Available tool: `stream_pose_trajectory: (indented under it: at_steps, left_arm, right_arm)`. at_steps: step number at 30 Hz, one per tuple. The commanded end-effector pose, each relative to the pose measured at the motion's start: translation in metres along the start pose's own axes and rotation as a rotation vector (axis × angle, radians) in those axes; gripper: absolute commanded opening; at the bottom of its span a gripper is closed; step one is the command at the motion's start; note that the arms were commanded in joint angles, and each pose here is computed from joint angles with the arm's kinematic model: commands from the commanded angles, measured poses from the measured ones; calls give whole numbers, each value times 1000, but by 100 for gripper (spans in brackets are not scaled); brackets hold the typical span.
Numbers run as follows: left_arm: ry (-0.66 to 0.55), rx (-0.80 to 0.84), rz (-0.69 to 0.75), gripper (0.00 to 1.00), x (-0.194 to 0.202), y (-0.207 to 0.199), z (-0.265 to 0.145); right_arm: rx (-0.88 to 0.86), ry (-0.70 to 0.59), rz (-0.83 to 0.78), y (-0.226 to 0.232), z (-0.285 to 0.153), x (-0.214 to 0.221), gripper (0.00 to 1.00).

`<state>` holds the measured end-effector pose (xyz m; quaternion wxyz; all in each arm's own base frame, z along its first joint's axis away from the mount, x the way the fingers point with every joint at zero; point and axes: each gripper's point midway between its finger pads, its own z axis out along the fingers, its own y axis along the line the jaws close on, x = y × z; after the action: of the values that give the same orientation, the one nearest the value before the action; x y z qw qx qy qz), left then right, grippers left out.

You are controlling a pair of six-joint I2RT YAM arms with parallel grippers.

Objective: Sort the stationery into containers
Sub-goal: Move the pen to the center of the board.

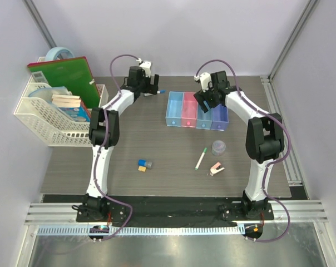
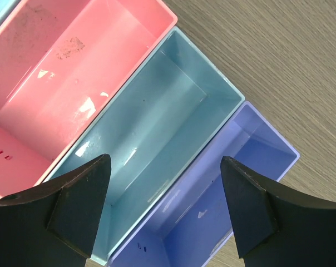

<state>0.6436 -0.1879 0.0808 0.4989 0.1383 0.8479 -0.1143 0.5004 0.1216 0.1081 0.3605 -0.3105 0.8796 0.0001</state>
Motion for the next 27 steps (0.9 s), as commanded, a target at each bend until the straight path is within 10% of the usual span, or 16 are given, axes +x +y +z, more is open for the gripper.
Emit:
stream_pose_trajectory:
  at_steps: [1, 27]
  left_arm:
    - [-64, 20, 15, 100, -24, -5, 7]
    - [66, -37, 228, 100, 5, -32, 28]
  right_arm:
    - [20, -54, -1, -10, -18, -21, 85]
    - [42, -106, 93, -31, -43, -27, 84]
